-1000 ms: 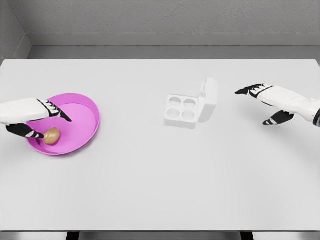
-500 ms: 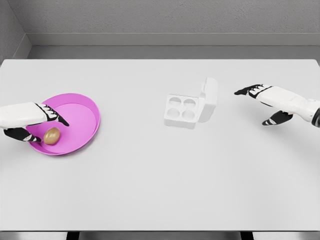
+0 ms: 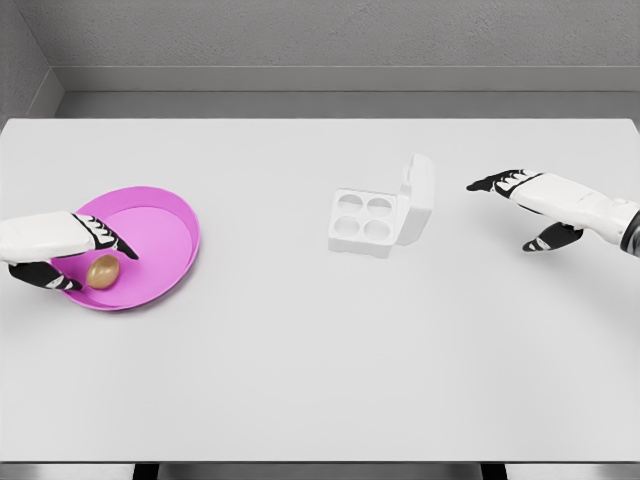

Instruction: Pack egg into the box and close the box lid

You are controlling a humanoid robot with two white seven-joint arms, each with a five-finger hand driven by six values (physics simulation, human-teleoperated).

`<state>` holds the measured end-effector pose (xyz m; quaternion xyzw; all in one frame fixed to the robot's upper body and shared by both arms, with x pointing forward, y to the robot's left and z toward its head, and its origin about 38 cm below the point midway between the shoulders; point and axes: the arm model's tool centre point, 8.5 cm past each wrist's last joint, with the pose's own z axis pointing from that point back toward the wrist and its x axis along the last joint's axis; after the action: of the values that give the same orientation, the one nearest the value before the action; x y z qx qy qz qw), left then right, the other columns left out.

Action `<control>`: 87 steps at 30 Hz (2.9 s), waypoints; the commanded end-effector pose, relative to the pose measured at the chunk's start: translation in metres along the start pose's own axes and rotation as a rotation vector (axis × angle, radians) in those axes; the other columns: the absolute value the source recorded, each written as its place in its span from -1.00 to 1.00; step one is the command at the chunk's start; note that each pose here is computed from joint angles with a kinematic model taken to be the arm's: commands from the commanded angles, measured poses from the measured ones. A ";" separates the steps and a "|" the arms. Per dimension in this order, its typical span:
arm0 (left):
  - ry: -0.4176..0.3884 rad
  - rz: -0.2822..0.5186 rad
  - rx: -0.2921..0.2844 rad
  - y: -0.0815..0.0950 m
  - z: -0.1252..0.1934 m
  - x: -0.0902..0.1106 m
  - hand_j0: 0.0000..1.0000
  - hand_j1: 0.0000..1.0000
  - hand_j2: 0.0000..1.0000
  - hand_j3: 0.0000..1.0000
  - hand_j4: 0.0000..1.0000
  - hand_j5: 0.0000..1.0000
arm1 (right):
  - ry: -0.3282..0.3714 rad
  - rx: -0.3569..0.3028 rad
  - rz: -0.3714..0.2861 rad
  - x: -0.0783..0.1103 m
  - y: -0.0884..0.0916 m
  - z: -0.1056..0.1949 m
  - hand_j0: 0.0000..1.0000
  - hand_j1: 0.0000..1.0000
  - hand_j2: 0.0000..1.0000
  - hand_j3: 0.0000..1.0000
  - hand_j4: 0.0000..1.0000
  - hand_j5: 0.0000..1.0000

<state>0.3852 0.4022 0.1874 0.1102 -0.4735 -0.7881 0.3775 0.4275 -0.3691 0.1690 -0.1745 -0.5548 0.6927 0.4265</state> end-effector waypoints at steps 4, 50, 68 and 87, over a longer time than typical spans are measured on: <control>-0.006 -0.001 0.001 0.001 -0.003 0.001 0.64 0.64 0.64 0.64 0.64 0.64 | -0.001 -0.003 -0.007 0.000 0.000 0.000 1.00 1.00 1.00 1.00 1.00 1.00; 0.004 0.008 -0.034 -0.012 -0.019 -0.008 0.64 0.64 0.64 0.64 0.64 0.64 | 0.000 -0.002 -0.007 0.000 0.001 0.000 1.00 1.00 1.00 1.00 1.00 1.00; 0.008 0.006 -0.043 -0.013 -0.026 -0.012 0.44 0.44 0.44 0.44 0.44 0.44 | -0.003 0.012 0.012 0.007 0.007 -0.014 1.00 1.00 1.00 1.00 1.00 1.00; 0.003 0.006 -0.040 -0.012 -0.029 -0.011 0.01 0.01 0.01 0.01 0.01 0.01 | -0.001 0.012 0.010 0.006 0.007 -0.014 1.00 1.00 1.00 1.00 1.00 1.00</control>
<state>0.4011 0.3945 0.1585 0.1017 -0.4544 -0.7983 0.3819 0.4306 -0.3555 0.1585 -0.1748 -0.5483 0.7002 0.4226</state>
